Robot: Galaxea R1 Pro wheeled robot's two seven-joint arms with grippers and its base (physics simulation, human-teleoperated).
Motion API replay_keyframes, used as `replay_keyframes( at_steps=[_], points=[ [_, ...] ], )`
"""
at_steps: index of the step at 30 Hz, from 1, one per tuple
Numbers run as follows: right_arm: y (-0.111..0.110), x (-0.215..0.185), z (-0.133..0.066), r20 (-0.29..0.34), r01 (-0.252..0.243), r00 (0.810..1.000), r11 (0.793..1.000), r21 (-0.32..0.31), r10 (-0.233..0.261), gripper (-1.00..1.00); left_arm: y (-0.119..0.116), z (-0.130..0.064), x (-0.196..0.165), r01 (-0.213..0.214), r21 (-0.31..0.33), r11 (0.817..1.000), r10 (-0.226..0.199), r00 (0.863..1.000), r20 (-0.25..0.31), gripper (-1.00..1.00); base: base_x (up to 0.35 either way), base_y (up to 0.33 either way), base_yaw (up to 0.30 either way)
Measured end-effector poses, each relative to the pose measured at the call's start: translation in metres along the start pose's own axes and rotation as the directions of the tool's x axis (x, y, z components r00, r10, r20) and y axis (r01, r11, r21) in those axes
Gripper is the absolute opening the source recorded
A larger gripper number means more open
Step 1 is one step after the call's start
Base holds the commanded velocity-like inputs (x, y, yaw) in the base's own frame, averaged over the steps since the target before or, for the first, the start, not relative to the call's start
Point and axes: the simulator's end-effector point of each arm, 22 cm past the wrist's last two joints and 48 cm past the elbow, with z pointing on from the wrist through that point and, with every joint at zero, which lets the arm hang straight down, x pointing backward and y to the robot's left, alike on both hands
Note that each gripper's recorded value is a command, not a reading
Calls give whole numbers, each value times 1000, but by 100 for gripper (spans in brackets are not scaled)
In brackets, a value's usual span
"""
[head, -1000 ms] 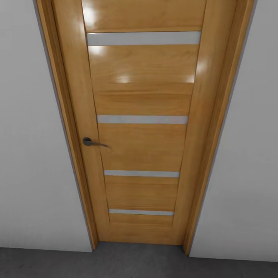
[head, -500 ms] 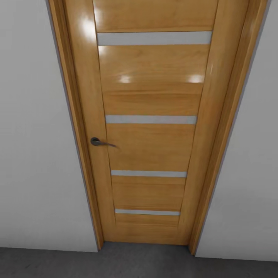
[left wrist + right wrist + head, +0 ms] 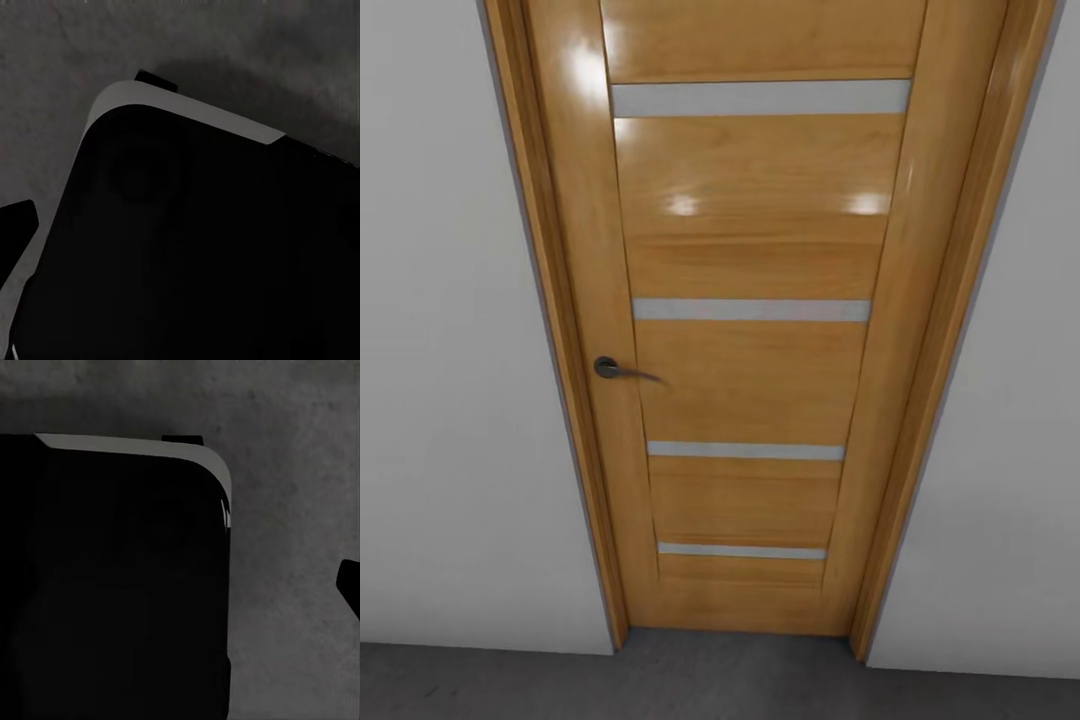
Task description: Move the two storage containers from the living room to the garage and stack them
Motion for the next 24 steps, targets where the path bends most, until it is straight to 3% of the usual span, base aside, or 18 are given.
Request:
replay_keyframes(
  at_steps=[15, 18, 21, 23, 24],
  points=[
    [-34, -20, 1, 42, -8, 999, 998, 55, 6, 100, -1, 0, 0, -1, 1, 1000, 1, 1000, 1, 100, 10, 0, 0],
    [-40, -63, 1, 126, -9, 992, 998, 60, 1, 100, -1, 0, 0, -1, 1, 1000, 1, 1000, 2, 100, 0, 0, 0],
    [-72, -97, -3, 183, -8, 983, 994, 105, -12, 100, -2, 0, 0, -1, 1, 1000, 1, 1000, 2, 100, 0, 0, 0],
    [-118, -128, -12, 196, -6, 980, 986, 169, -27, 100, -2, 0, 0, -1, 2, 1000, 1, 1000, 2, 100, 0, 0, 0],
    [-127, -137, -14, 200, -6, 979, 983, 181, -30, 100, -2, 0, 0, -1, 2, 1000, 1, 1000, 2, 100, 0, 0, 0]
  ],
)
